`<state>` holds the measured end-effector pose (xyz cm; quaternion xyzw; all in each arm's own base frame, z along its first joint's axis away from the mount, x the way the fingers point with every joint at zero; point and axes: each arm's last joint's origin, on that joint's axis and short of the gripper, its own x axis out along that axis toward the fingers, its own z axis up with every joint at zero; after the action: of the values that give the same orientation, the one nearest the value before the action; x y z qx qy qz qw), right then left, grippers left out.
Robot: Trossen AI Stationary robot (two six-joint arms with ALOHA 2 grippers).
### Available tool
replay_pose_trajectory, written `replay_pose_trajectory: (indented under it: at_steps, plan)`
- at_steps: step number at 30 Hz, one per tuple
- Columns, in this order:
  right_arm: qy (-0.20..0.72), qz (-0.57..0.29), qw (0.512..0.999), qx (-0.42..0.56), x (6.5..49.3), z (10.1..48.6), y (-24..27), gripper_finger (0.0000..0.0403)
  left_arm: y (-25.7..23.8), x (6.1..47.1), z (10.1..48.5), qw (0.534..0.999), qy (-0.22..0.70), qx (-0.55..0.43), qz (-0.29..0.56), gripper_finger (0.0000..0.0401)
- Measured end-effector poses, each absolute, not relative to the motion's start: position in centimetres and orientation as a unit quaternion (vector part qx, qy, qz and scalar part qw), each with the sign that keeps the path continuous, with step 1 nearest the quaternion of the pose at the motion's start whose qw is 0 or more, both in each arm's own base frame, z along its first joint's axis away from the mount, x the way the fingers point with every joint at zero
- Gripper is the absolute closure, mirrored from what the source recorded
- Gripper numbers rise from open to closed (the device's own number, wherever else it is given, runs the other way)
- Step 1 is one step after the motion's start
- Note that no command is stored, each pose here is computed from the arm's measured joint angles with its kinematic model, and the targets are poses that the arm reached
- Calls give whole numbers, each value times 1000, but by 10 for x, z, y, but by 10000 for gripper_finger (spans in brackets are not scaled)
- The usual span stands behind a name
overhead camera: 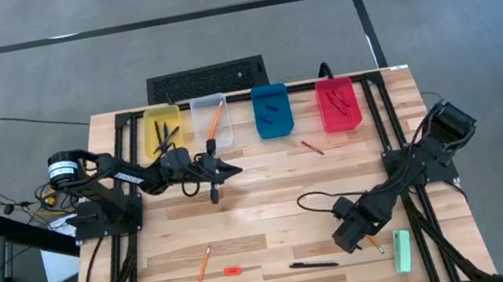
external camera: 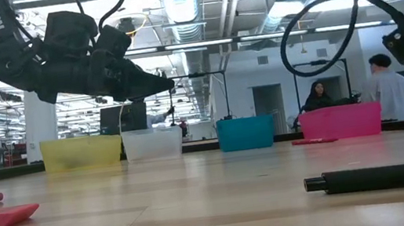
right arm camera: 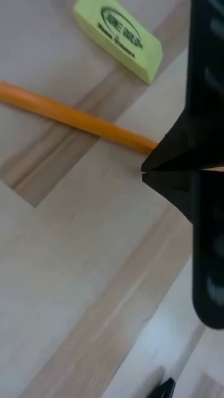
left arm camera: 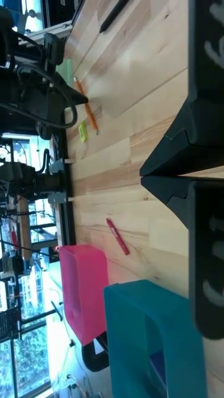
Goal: Sort crayons/erasers/pens/pencils in bins
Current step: Put the orange pencil into the transparent bin
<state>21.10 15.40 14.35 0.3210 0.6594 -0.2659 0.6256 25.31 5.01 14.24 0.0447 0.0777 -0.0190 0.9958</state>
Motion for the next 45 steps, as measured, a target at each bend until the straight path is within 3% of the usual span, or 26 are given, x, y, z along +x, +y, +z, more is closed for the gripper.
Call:
replay_pose_trajectory:
  at_steps: [29,35,45]
  plan:
    - [673,-305,572,357,192,149,168,220,50,253,142,996,77,46,-19,399]
    - [652,-312,591,358,191,147,172,230,50,253,142,996,77,46,-19,399]
    - [648,-307,594,365,186,135,169,297,50,253,142,996,77,45,-19,399]
